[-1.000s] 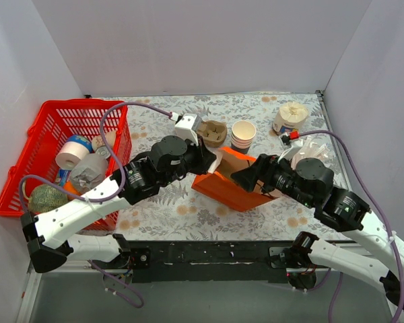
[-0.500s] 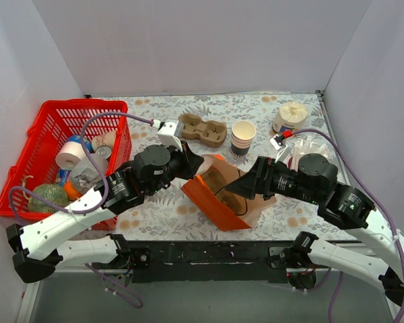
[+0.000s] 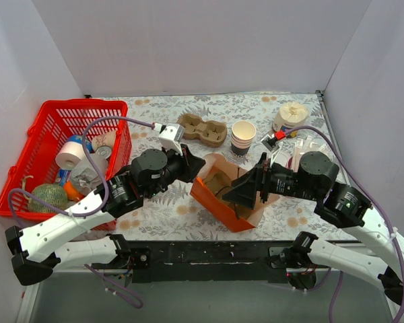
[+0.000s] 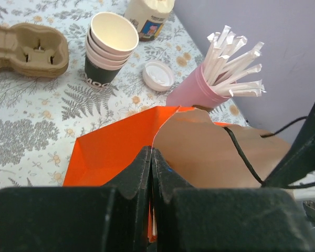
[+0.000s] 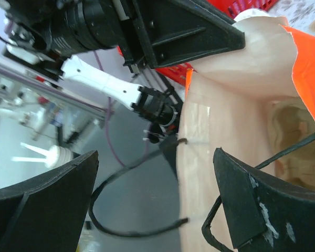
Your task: Pack the takeout coffee
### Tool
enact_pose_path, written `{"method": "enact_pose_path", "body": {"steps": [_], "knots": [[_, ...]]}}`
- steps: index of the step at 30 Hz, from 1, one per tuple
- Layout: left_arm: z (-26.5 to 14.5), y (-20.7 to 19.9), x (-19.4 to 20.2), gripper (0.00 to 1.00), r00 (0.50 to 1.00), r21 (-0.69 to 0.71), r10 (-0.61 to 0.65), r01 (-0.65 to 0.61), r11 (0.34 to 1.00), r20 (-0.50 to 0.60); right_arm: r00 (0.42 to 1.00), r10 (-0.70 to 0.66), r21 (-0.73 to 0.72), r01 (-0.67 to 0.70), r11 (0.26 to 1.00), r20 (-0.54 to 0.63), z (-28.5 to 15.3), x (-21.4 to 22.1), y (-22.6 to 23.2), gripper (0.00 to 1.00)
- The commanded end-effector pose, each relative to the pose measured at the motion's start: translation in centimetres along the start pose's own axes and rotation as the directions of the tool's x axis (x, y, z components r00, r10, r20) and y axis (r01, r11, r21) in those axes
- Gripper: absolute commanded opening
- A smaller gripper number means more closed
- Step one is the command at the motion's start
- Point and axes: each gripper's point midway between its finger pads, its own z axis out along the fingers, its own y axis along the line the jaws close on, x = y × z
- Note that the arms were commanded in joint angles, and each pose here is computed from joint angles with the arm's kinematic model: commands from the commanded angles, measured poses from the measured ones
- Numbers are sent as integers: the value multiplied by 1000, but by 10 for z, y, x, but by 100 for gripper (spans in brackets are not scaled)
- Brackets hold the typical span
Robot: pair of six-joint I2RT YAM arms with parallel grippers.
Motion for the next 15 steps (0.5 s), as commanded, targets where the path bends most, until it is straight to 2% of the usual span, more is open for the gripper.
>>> {"method": "enact_pose_path", "body": {"steps": [1, 3, 4, 5, 7, 10, 12, 14, 15], "knots": [[-12, -23, -36, 0, 989, 124, 40, -58, 991, 143, 919, -390, -28, 392, 920, 59, -14, -13, 3, 98], [-11, -28, -41, 0, 986, 142, 52, -75, 987, 155, 896, -426, 12, 428, 904, 124, -20, -19, -3, 98], [-11, -30, -44, 0, 985, 145, 61, -85, 986, 159, 871, -450, -2, 459, 888, 199, -21, -30, 5, 98], [-9, -30, -44, 0, 983, 142, 82, -106, 984, 163, 868, -451, -2, 462, 887, 207, -16, -25, -2, 98], [-7, -30, -49, 0, 978, 137, 99, -125, 983, 181, 839, -460, -66, 497, 865, 289, -20, -34, 19, 98], [-6, -34, -51, 0, 958, 161, 169, -208, 965, 231, 836, -477, -213, 535, 817, 272, -21, -21, 41, 98], [-5, -28, -45, 0, 941, 151, 227, -270, 951, 251, 860, -463, -322, 510, 798, 215, -15, -1, 46, 98], [-6, -25, -45, 0, 932, 144, 236, -282, 949, 275, 879, -448, -410, 474, 780, 163, -13, 16, 49, 98], [-7, -21, -39, 0, 936, 140, 231, -275, 951, 265, 892, -437, -419, 442, 793, 113, -5, 24, 41, 98]]}}
